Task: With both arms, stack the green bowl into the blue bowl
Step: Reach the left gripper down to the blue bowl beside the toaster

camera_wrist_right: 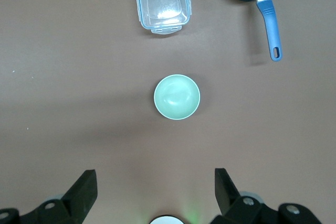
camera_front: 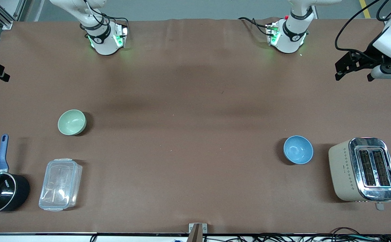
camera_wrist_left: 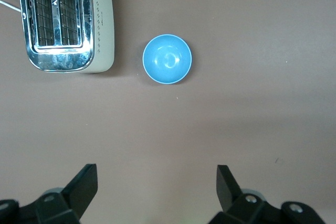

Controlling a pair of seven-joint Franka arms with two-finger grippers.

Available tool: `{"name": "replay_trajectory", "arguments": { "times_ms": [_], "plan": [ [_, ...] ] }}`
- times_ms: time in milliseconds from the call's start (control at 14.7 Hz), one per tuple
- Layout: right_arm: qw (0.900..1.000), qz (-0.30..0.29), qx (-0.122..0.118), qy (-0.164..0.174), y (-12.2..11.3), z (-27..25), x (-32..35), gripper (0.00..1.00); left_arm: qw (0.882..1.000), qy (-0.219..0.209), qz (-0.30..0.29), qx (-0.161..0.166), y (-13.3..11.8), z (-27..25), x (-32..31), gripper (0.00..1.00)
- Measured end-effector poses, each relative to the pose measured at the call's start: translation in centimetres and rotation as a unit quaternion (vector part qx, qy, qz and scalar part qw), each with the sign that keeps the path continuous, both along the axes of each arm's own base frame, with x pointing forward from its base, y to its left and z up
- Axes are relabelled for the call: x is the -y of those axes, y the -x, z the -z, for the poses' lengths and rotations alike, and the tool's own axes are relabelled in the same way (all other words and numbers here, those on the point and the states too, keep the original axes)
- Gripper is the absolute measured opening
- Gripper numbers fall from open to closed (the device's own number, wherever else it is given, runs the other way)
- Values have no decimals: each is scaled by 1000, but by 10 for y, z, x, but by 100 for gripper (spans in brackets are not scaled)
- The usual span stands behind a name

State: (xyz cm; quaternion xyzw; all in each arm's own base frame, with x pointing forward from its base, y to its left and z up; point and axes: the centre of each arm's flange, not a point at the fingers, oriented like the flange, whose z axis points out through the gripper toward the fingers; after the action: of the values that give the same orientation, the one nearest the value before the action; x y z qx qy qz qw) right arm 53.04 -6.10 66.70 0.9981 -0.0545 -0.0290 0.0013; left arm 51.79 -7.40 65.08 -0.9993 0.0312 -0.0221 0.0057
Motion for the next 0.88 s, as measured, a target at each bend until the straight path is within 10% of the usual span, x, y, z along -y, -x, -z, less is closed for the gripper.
{"name": "replay_trajectory", "arguments": {
  "times_ms": [408,884],
  "plan": [
    [1000,-18,16,0,-2,12,5,99,1000,-7,-2,-12,-11,17,-3,100],
    [1000,-17,20,1,-5,22,8,99,999,-20,-9,-27,-113,187,-21,100]
  ]
}}
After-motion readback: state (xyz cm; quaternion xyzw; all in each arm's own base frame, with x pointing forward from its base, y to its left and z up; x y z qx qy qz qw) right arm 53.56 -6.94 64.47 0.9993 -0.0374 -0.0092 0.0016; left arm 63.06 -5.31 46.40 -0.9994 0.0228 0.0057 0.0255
